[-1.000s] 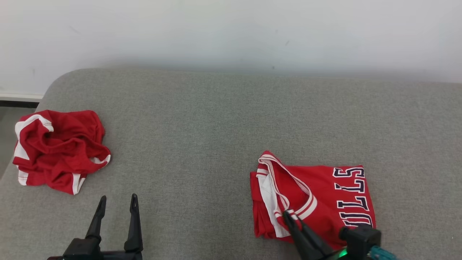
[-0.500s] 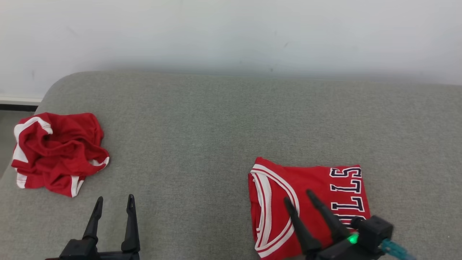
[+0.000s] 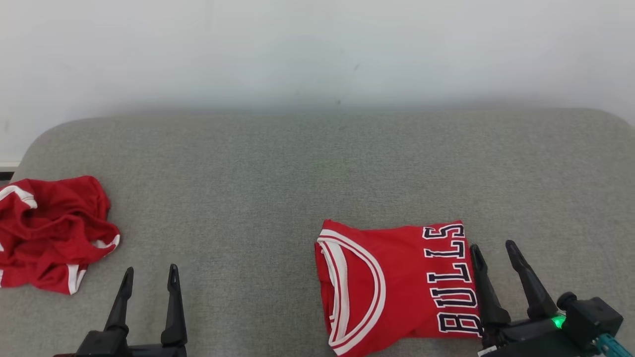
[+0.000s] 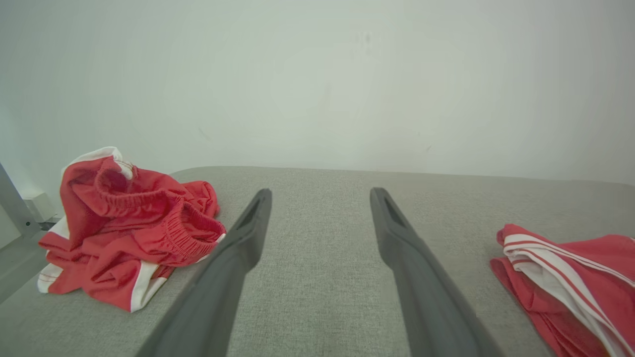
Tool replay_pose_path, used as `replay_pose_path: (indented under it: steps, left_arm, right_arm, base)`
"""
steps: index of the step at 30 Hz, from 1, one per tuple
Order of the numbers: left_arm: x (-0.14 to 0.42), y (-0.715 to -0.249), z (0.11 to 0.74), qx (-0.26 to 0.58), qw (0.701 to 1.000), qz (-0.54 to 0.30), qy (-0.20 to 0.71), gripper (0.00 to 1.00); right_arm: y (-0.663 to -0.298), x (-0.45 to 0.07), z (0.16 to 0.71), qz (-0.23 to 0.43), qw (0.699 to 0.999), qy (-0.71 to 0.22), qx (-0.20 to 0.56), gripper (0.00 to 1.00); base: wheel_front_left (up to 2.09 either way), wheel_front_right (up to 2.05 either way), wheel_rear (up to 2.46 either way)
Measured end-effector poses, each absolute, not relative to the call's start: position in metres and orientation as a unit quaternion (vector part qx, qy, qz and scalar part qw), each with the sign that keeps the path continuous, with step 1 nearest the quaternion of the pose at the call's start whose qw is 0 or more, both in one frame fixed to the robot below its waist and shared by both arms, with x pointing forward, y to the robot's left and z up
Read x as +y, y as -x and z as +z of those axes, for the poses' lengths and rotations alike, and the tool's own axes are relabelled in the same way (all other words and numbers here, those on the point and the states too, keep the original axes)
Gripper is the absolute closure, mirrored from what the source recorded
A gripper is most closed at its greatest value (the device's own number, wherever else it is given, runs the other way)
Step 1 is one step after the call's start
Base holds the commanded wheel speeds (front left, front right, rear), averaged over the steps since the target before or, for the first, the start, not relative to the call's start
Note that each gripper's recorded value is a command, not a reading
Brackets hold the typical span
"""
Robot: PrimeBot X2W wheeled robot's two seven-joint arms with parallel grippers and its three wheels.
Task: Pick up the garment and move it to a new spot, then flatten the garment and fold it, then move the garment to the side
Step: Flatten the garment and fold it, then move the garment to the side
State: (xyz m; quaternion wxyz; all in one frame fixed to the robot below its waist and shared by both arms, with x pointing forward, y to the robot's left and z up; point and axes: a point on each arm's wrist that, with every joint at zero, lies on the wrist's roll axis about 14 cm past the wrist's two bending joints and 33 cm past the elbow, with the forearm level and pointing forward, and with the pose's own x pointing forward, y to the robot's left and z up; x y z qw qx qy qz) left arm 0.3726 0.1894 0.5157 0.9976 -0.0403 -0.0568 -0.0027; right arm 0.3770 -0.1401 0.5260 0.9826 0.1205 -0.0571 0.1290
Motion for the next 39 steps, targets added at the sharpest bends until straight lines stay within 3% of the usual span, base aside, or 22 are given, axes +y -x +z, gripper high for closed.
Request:
replay_pose_path:
  steps: [17,39]
  left_arm:
    - [0.173,-0.368,0.523,-0.067,0.997,-0.034,0.016,0.0]
    - [0.187,-0.351,0.518,-0.059,0.998,-0.015,0.01,0.0]
  right_arm:
    - [-0.348,-0.175,0.511,0.057,0.991,-0.114,-0.046,0.0]
    - [-0.35,-0.163,0.506,0.075,0.993,-0.087,-0.029,0.0]
  base:
    - [0.0,0.0,0.0]
    - [0.0,0.0,0.0]
